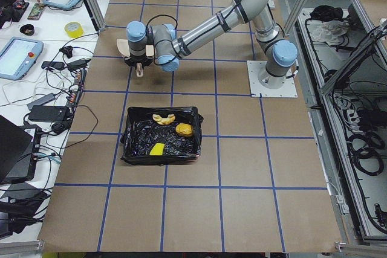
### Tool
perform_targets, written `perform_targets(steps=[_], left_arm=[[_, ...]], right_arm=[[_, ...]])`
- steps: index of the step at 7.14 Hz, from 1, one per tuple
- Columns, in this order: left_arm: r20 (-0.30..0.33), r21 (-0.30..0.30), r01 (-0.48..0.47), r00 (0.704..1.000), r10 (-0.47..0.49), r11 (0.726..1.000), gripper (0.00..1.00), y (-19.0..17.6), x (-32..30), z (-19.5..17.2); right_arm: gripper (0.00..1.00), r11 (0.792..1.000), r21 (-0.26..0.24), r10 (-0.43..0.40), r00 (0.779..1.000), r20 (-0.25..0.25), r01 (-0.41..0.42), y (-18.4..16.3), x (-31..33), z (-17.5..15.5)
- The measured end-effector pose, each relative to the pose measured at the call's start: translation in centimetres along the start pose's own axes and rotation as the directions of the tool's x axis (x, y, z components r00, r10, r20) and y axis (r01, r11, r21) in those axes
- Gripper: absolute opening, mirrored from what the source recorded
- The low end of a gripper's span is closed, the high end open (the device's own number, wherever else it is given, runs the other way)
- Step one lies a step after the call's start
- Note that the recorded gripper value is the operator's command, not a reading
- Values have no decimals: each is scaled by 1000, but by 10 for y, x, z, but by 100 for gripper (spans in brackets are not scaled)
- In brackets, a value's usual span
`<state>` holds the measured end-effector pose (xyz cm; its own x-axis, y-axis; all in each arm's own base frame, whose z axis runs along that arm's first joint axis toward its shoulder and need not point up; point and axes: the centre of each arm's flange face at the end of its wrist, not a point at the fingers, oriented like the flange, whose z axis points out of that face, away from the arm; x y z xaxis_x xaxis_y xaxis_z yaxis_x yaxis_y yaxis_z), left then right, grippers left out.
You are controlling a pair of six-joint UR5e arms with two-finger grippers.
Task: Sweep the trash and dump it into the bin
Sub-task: 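Bring the empty dustpan back and lower it onto the table with the left gripper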
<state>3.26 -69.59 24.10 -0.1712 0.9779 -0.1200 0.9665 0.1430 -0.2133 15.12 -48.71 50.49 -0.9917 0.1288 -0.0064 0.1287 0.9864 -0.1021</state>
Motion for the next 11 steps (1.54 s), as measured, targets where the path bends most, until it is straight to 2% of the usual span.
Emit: perform_targets(steps=[2, 5, 7, 8, 9, 10, 11], left_arm=[[-62, -32, -31, 998, 29, 999, 0, -6, 10, 1], [-113, -116, -91, 991, 78, 989, 0, -1, 24, -2], [-142, -144, -121, 985, 100, 982, 7, 2, 37, 5], [-149, -147, -123, 984, 101, 981, 41, 3, 40, 8], [-153, -148, -122, 983, 99, 982, 70, 3, 41, 11], [-156, -147, -119, 983, 96, 982, 92, 3, 43, 13], [-159, -147, -117, 983, 94, 982, 98, 2, 44, 15]], right_arm=[[100, 1000, 5, -19, 1000, 1, 19, 2, 1, -2], [100, 998, 47, -42, 999, 19, 41, 14, 4, -24], [100, 997, 65, -44, 999, 24, 42, 23, 6, -35], [100, 997, 62, -46, 998, 33, 44, 25, 4, -36], [100, 997, 59, -48, 998, 44, 45, 26, 2, -35], [100, 997, 56, -49, 998, 49, 46, 27, 2, -35], [100, 997, 53, -49, 998, 50, 47, 28, 1, -35]])
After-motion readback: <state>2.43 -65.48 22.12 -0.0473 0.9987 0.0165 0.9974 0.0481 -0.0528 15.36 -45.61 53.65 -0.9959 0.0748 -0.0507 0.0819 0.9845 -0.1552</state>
